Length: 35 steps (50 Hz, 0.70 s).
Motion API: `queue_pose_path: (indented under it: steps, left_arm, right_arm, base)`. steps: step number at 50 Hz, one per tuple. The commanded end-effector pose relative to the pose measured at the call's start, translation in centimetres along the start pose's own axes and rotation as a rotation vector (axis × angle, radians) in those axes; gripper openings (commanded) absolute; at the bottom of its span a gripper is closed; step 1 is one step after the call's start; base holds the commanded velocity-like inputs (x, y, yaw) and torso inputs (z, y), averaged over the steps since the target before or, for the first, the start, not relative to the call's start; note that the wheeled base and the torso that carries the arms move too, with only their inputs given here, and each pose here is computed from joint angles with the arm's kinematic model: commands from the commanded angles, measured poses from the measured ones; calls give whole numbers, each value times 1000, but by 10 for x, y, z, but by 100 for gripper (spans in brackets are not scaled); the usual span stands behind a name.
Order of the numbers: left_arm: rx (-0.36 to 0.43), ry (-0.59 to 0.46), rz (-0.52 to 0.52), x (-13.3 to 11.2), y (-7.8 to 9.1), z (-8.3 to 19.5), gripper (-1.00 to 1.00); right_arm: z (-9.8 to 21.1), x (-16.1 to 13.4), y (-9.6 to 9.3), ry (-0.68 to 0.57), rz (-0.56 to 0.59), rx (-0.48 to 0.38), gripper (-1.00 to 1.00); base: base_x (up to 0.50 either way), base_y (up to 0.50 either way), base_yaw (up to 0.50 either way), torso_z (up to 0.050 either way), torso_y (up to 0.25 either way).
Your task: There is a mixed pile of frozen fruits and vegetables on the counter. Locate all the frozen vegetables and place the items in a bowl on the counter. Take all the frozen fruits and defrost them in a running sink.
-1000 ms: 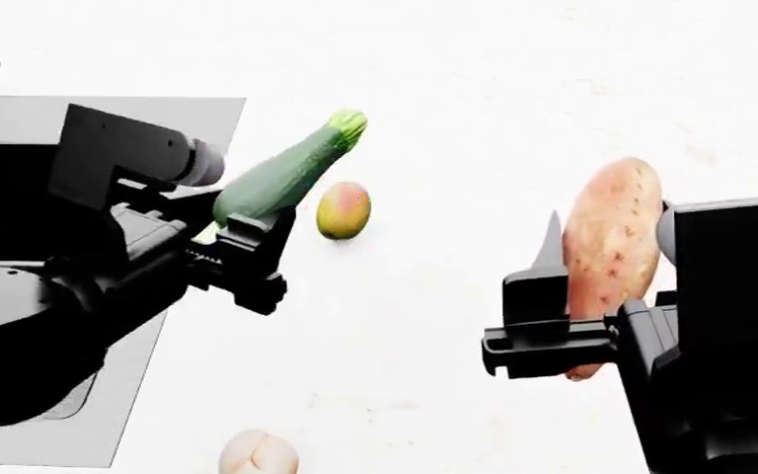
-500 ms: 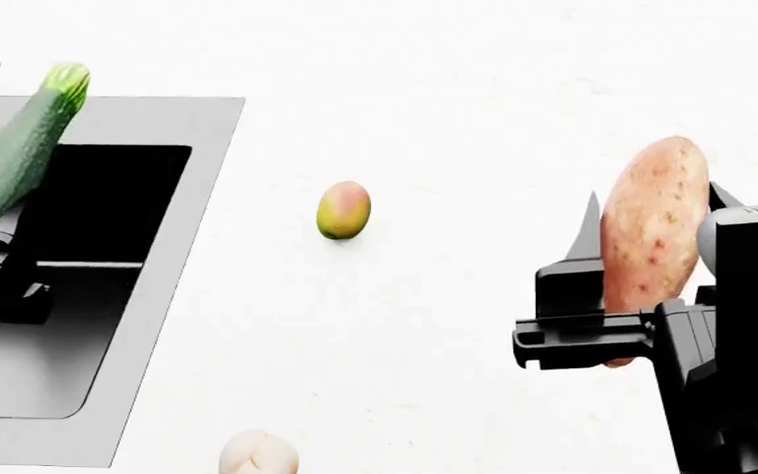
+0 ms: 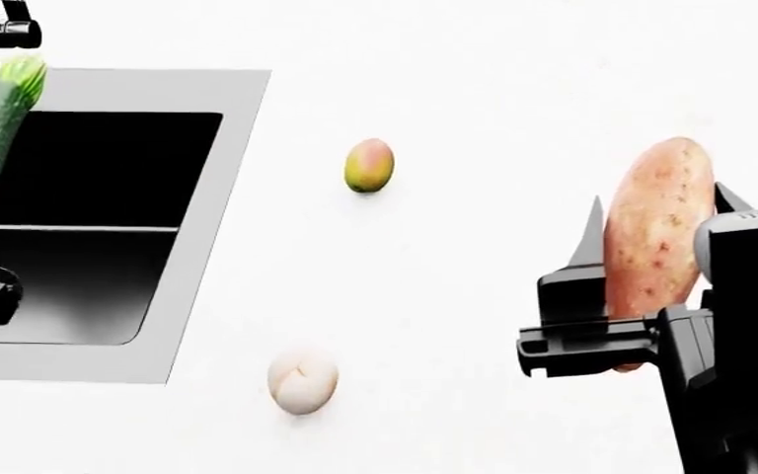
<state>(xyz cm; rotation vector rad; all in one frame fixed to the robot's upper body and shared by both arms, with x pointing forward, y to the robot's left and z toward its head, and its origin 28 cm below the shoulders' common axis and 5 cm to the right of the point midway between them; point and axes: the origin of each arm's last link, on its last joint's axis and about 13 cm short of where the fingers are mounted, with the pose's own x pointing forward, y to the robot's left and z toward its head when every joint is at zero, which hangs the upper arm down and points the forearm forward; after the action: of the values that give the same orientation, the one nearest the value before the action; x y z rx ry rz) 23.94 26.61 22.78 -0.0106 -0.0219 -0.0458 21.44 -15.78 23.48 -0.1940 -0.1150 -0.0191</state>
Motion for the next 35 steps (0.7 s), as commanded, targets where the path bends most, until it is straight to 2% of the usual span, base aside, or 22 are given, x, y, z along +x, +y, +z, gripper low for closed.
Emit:
queue_pose_path:
  steps: [1, 6, 35]
  left_arm:
    - [-9, -10, 25, 2, 2, 1, -100]
    - [-13, -10, 16, 2, -2, 0, -100]
    - [-4, -4, 2, 2, -3, -2, -100]
  right_arm:
    - [1, 0, -1, -14, 10, -24, -100]
    - [0, -1, 0, -21, 18, -53, -100]
    - [4, -3, -1, -33, -3, -43, -100]
  base:
    - [-406, 242, 0, 0, 0]
    - [-259, 397, 0, 0, 0]
    - [-23, 500, 0, 1, 0]
